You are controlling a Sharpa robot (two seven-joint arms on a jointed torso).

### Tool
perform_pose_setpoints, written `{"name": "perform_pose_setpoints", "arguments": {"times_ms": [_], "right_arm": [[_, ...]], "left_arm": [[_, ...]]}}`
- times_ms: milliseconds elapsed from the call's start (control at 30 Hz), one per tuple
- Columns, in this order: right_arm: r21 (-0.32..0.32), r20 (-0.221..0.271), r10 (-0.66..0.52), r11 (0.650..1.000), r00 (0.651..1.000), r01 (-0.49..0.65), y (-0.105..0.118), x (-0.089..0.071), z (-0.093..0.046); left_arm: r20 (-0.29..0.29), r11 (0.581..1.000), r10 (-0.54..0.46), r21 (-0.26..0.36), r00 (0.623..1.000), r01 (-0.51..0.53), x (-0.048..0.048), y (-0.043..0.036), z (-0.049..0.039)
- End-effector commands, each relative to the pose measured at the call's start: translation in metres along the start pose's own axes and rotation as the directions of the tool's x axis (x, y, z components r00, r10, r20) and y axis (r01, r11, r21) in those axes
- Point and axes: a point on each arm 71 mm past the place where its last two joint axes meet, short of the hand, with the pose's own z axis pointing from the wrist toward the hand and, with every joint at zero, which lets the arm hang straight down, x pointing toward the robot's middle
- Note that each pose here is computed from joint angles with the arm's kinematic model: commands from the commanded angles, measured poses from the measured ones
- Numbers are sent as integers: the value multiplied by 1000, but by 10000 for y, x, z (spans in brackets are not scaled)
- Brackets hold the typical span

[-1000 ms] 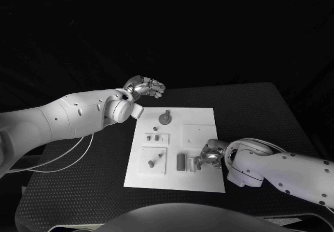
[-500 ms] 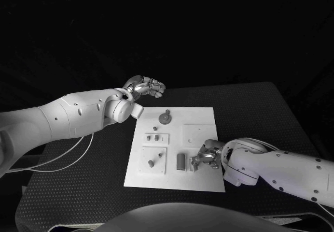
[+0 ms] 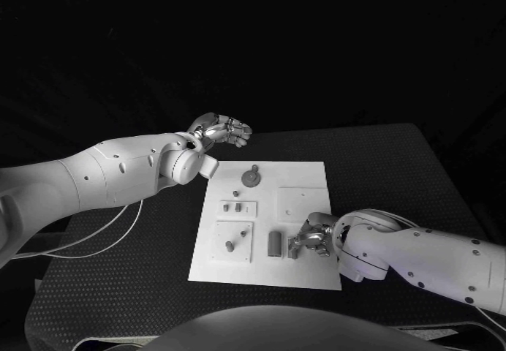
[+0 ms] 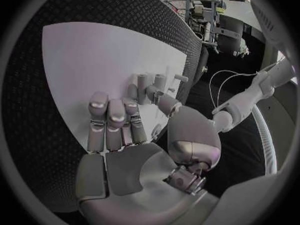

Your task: Assemble the parts on the task board

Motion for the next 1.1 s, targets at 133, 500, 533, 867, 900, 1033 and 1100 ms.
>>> {"name": "perform_pose_setpoints", "arguments": {"times_ms": [133, 500, 533, 867, 900, 1033, 1100], "right_arm": [[-2, -19, -4, 1000, 1000, 4, -5, 34, 18], [-23, -13, 0, 1000, 1000, 0, 14, 34, 15], [-24, -12, 0, 1000, 1000, -1, 14, 33, 14], [-37, -14, 1, 999, 1000, -2, 21, 43, -5], [-37, -14, 0, 999, 1000, -1, 16, 44, -11], [-35, -12, -3, 999, 1000, 3, -7, 41, -28], [-32, -13, -4, 999, 1000, 4, -23, 42, -40]], "left_arm": [[-15, 1000, -5, 8, 1000, 5, 24, -17, 5], [-16, 1000, -5, 6, 1000, 5, 24, -16, 5], [-16, 1000, -5, 6, 1000, 5, 23, -16, 5], [-15, 1000, -4, 5, 1000, 4, 19, -15, 4], [-16, 1000, -4, 6, 1000, 4, 19, -15, 4], [-16, 1000, -4, 5, 1000, 4, 16, -14, 2], [-14, 1000, -3, 5, 1000, 4, 11, -13, 1]]}}
